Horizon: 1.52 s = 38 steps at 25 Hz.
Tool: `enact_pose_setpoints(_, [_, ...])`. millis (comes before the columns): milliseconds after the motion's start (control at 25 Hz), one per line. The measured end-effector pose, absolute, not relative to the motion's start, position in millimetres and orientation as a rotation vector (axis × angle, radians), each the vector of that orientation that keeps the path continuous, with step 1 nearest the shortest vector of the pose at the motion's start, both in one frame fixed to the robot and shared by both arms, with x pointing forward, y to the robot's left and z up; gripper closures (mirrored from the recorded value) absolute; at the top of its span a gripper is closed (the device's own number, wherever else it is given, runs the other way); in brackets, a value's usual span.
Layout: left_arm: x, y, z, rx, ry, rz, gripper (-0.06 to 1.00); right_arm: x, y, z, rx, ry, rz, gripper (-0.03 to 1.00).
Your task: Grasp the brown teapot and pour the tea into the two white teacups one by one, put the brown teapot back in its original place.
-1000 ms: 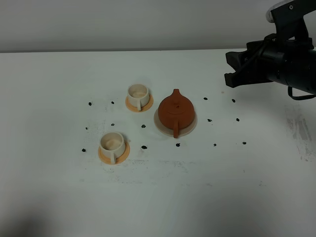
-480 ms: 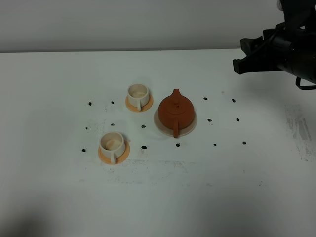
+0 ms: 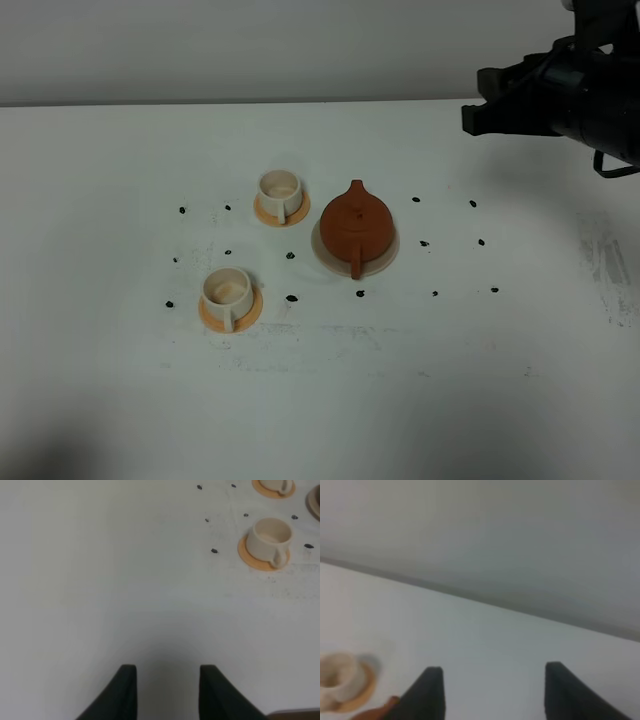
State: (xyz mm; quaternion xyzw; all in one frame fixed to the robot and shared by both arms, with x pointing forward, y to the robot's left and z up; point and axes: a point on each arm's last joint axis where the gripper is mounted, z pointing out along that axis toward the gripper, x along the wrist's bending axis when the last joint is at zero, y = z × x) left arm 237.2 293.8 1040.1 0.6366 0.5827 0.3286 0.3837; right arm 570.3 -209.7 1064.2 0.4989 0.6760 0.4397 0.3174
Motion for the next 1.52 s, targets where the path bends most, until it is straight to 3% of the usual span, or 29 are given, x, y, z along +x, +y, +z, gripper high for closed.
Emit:
enact_pose_setpoints(360, [237, 294, 1040, 1.623, 1.485, 0.838, 0.66, 553, -146, 1071, 1.311, 1.885, 1.303, 0.53])
enact_pose_setpoints(640, [237, 294, 1040, 1.623, 1.485, 0.838, 0.66, 528, -96, 1037, 1.365, 2.156, 1.226, 0.53])
enact_pose_setpoints(1080, [237, 294, 1040, 1.623, 1.485, 0.838, 0.66, 541, -73, 984, 1.563, 2.309, 1.035, 0.59])
enact_pose_setpoints(1520, [237, 294, 1040, 1.623, 1.486, 0.839, 0.66, 575, -67, 975, 1.702, 2.369, 0.657, 0.60])
